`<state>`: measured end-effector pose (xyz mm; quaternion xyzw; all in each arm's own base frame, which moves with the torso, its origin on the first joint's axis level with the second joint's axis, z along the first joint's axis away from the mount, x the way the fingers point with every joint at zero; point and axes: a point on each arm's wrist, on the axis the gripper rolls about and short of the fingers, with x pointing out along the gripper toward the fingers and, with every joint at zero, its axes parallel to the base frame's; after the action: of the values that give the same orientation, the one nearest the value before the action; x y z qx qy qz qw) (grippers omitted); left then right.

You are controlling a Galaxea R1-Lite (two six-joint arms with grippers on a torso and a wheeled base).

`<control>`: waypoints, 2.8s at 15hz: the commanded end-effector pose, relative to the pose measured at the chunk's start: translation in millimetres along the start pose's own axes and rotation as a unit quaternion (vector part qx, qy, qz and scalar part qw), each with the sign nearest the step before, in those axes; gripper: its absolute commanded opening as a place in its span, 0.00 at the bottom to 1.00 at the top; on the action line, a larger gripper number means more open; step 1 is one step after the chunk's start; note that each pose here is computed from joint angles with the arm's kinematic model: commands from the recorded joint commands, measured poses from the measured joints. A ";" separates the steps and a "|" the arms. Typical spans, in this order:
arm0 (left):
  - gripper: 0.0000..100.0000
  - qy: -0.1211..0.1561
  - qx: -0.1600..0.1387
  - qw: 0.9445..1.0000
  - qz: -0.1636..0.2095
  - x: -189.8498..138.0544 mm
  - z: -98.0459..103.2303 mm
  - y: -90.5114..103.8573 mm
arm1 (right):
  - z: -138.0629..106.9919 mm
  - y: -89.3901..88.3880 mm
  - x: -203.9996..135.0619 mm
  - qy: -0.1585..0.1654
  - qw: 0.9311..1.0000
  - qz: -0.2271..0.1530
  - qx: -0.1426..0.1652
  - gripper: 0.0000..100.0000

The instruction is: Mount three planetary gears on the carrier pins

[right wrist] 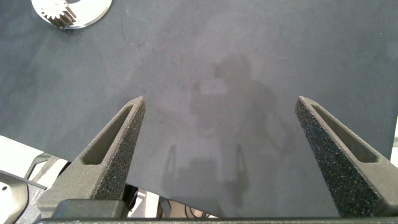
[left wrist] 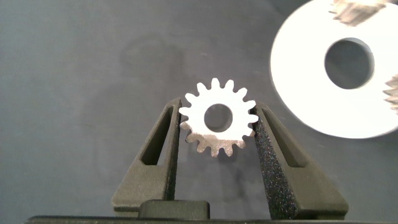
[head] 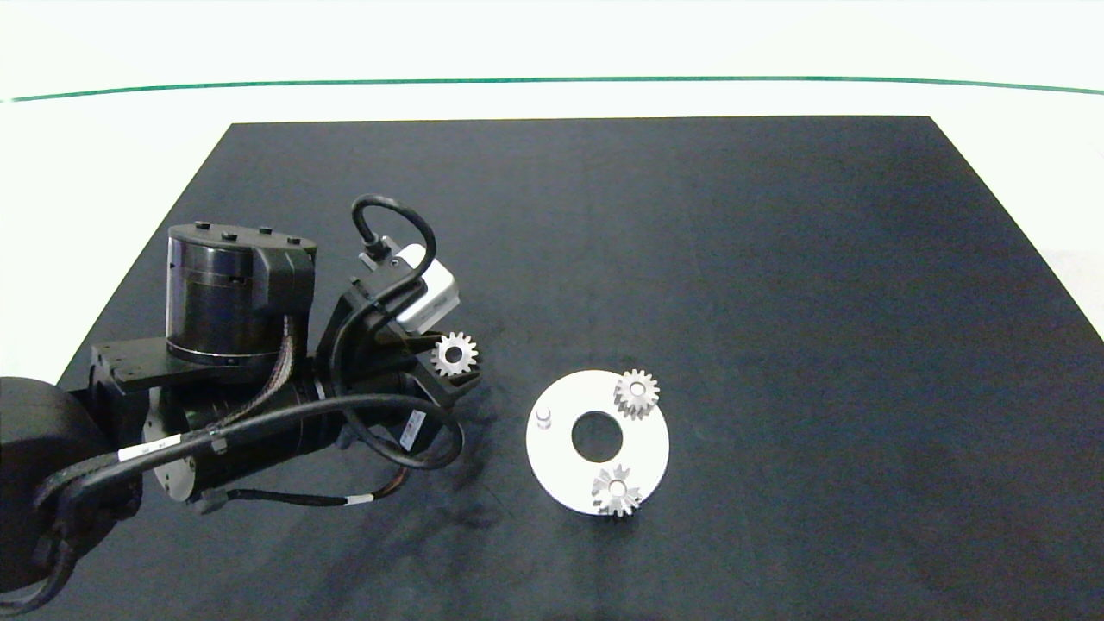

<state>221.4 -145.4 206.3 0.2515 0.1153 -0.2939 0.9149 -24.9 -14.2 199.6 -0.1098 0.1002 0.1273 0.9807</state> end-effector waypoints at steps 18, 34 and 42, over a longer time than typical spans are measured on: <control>0.01 -0.020 0.020 0.998 -0.048 13.3 20.7 -57.2 | 1.6 -0.5 -1.3 -0.003 1.000 0.000 -0.002 1.00; 0.01 0.004 0.029 0.999 -0.042 29.1 16.0 -67.5 | 2.1 -0.7 -2.4 -0.007 1.000 0.001 -0.001 1.00; 0.01 0.015 0.031 0.998 -0.044 36.8 11.1 -70.4 | 1.6 -0.7 -2.4 -0.007 1.000 0.001 -0.001 1.00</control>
<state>208.5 -216.6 177.0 0.2768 0.1291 -0.3340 0.8917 -26.7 -14.9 202.2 -0.1090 0.0924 0.1294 0.9813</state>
